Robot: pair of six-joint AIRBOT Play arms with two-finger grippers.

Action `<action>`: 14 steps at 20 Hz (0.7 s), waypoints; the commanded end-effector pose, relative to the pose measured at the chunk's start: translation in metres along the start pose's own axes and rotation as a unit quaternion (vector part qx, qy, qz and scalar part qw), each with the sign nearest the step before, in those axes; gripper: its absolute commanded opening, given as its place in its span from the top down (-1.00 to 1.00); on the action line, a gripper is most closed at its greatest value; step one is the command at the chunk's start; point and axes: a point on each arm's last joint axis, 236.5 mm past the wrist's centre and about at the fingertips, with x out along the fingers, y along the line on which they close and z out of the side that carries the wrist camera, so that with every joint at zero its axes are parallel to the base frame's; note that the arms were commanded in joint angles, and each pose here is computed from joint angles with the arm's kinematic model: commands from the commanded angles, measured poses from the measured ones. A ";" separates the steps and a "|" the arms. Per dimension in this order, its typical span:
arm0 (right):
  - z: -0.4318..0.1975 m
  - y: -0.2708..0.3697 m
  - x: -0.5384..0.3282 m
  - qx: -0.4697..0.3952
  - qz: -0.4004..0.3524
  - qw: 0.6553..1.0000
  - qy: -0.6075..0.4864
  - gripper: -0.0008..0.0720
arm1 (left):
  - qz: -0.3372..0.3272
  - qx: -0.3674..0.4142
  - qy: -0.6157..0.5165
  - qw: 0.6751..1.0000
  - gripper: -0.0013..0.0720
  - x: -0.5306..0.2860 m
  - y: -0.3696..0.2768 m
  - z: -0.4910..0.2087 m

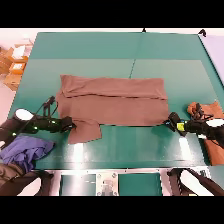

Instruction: Fold the shirts.

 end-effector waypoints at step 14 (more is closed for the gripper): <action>0.046 0.053 -0.099 -0.089 -0.043 0.994 -0.049 0.94 | 0.025 0.104 -0.075 0.991 0.90 -0.095 -0.057 0.028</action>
